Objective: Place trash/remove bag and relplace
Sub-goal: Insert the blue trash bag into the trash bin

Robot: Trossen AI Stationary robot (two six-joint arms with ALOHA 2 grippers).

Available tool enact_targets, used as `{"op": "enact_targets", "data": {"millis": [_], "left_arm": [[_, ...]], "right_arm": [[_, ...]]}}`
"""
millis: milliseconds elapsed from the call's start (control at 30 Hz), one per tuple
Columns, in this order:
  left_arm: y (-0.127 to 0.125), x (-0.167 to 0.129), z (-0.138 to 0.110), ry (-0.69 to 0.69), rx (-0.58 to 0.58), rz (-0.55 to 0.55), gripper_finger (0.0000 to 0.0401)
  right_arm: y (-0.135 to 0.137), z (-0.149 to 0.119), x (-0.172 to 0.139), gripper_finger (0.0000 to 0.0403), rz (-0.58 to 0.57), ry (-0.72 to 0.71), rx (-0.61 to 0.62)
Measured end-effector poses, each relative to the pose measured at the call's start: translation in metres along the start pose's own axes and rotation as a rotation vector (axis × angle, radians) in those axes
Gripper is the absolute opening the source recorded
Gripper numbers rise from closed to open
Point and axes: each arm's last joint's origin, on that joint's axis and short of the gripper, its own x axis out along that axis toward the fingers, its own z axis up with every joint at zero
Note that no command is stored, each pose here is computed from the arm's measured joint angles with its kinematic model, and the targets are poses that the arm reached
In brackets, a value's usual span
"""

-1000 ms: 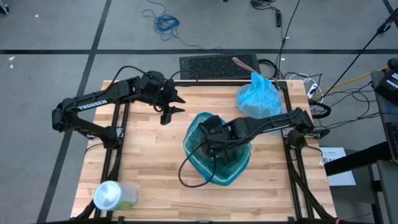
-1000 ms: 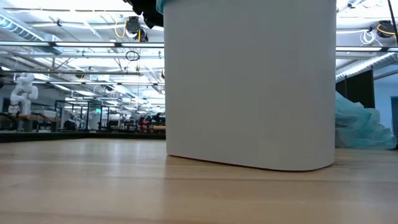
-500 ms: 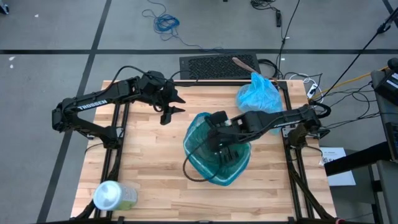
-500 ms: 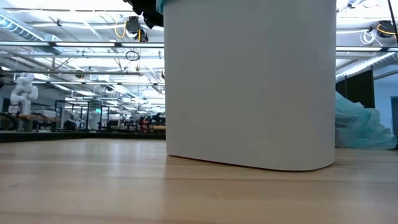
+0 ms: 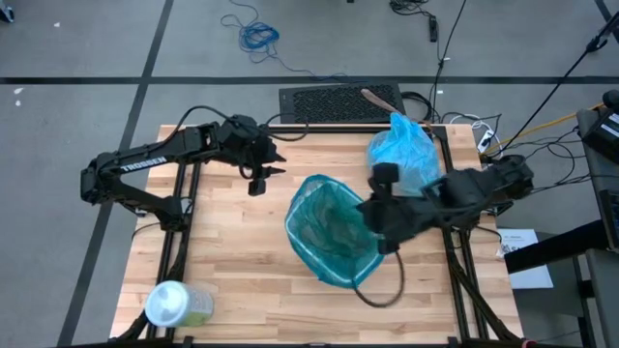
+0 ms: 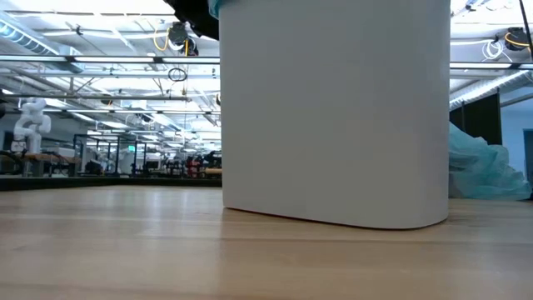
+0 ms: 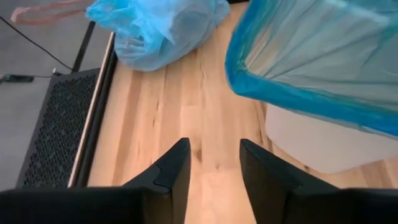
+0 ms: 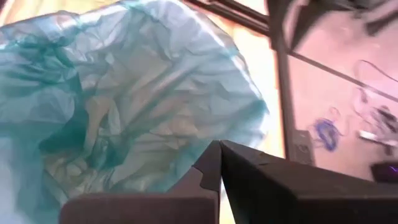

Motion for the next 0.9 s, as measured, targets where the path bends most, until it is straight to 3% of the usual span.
{"op": "enact_targets", "data": {"millis": [233,400,700,900], "left_arm": [[-0.007,0.001,0.0,0.002,0.003,-0.044,0.0065],[-0.011,0.013,-0.01,-0.002,-0.002,-0.117,0.0007],[-0.004,0.04,-0.015,-0.257,0.003,-0.192,0.0002],[-0.003,0.059,-0.023,-0.242,-0.044,-0.241,0.0001]], "right_arm": [[0.027,-0.038,-0.024,0.0,-0.14,-0.012,0.109],[0.059,-0.077,-0.028,0.0,-0.17,-0.076,0.188],[0.12,-0.13,-0.011,0.0,-0.171,-0.219,0.33],[0.13,-0.142,0.011,0.0,-0.201,-0.243,0.378]]}}
